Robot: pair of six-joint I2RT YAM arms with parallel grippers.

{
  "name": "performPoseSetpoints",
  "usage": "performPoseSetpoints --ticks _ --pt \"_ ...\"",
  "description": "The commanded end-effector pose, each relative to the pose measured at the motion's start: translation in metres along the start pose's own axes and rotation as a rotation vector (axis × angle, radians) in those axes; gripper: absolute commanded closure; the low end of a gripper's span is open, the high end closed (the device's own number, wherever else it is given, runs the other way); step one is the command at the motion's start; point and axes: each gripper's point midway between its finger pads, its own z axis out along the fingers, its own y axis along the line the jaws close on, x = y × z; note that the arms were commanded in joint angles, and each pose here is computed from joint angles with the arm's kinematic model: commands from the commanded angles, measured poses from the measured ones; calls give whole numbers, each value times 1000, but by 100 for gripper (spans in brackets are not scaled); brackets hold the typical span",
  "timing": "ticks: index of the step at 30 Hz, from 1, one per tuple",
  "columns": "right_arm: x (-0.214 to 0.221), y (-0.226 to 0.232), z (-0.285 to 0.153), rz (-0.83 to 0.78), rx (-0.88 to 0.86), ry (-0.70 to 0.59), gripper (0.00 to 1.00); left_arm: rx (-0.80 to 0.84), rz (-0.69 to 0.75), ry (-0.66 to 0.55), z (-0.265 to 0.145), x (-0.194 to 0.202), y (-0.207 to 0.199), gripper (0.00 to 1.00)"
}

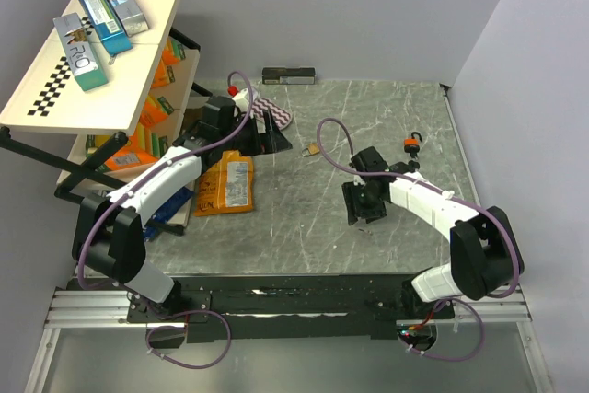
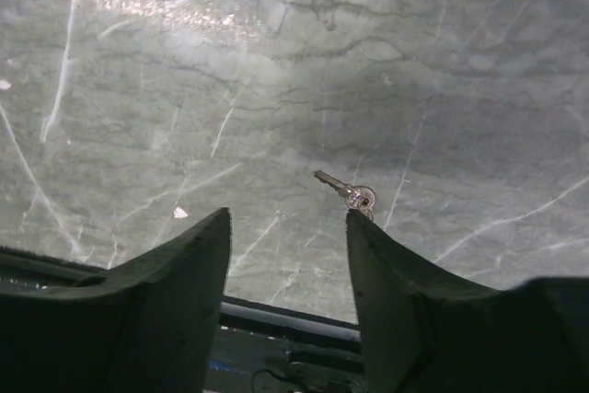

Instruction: Unlock with the key

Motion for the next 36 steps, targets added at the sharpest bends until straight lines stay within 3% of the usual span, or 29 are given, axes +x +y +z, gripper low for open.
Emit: performPoseSetpoints --ticks 1,19,36 --pt "-6 -6 1 45 66 -34 42 51 64 -24 -16 -12 -18 1" --pt "34 -29 18 161 211 110 53 59 61 -65 -38 -6 -25 0" --pt "28 -32 29 156 231 104 60 73 57 -58 -33 -8 -26 1"
